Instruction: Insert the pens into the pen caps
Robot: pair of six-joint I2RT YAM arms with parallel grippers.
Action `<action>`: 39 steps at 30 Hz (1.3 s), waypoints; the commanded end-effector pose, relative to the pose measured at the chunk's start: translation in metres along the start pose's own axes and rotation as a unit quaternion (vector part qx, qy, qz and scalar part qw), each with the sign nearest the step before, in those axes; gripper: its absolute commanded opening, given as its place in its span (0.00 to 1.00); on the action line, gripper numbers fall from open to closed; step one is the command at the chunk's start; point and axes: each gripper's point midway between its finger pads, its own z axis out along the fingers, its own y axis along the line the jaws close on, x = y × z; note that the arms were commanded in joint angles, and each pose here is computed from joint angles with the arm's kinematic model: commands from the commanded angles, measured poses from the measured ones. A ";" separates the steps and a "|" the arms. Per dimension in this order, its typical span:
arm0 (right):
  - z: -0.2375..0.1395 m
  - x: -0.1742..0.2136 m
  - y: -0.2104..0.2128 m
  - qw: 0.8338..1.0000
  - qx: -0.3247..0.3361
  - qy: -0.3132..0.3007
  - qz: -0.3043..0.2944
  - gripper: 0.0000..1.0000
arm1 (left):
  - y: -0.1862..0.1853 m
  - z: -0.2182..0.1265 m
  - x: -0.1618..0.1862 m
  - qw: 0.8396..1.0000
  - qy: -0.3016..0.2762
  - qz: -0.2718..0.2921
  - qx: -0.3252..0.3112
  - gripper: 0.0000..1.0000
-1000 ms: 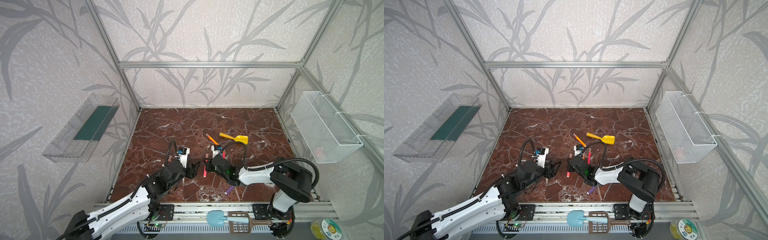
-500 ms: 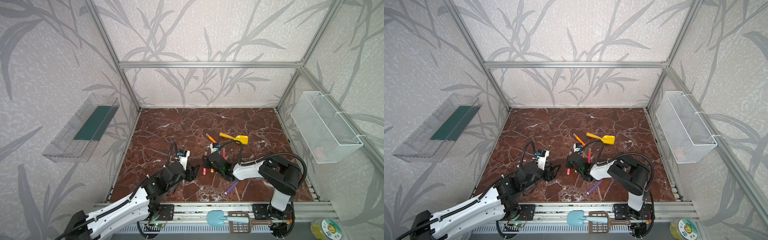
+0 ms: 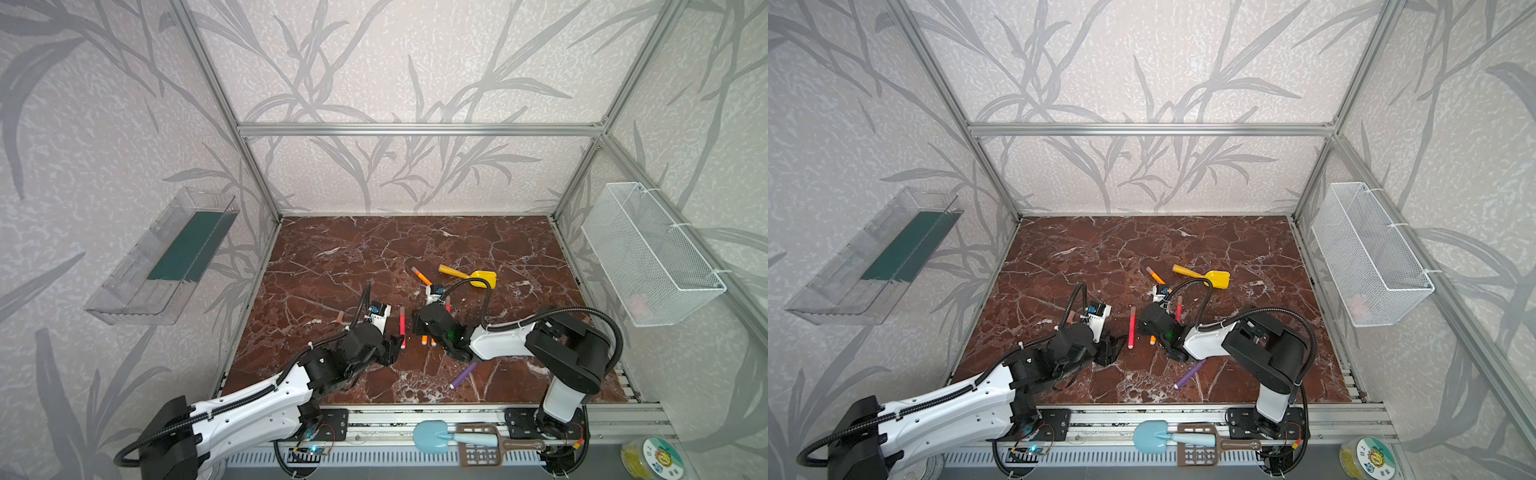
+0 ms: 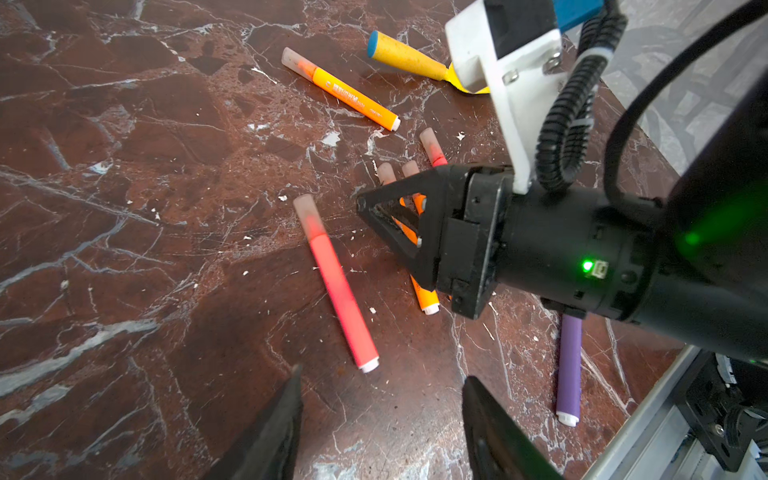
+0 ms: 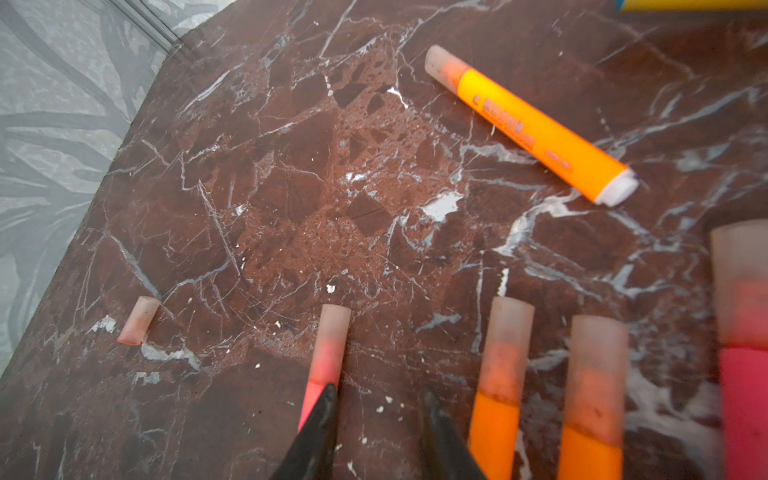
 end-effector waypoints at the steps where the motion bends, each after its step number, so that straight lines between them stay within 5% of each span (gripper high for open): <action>1: -0.021 -0.026 0.000 0.999 0.003 -0.038 -0.008 0.33 | -0.007 -0.002 -0.008 1.000 -0.004 0.016 -0.005 0.61; 5: -0.050 -0.049 0.001 0.998 0.002 -0.066 -0.014 0.36 | -0.014 -0.001 -0.005 0.999 0.001 0.044 -0.009 0.60; 9: -0.081 -0.071 -0.005 0.995 0.008 -0.100 -0.023 0.39 | 0.060 -0.008 -0.007 0.981 -0.021 -0.023 -0.194 0.62; 11: -0.094 -0.078 -0.008 0.993 0.009 -0.112 -0.024 0.41 | 0.092 -0.007 -0.001 0.969 -0.011 -0.065 -0.238 0.62; 18: -0.114 -0.086 -0.020 0.990 0.013 -0.137 -0.020 0.45 | 0.094 0.017 0.004 0.979 -0.005 -0.090 -0.181 0.63; 31: -0.129 -0.089 -0.032 0.989 0.012 -0.147 -0.012 0.46 | 0.123 0.059 0.024 0.964 0.047 -0.121 -0.232 0.60; 39: -0.135 -0.091 -0.036 0.988 0.013 -0.154 -0.010 0.48 | 0.105 0.069 0.021 0.973 0.072 -0.105 -0.193 0.58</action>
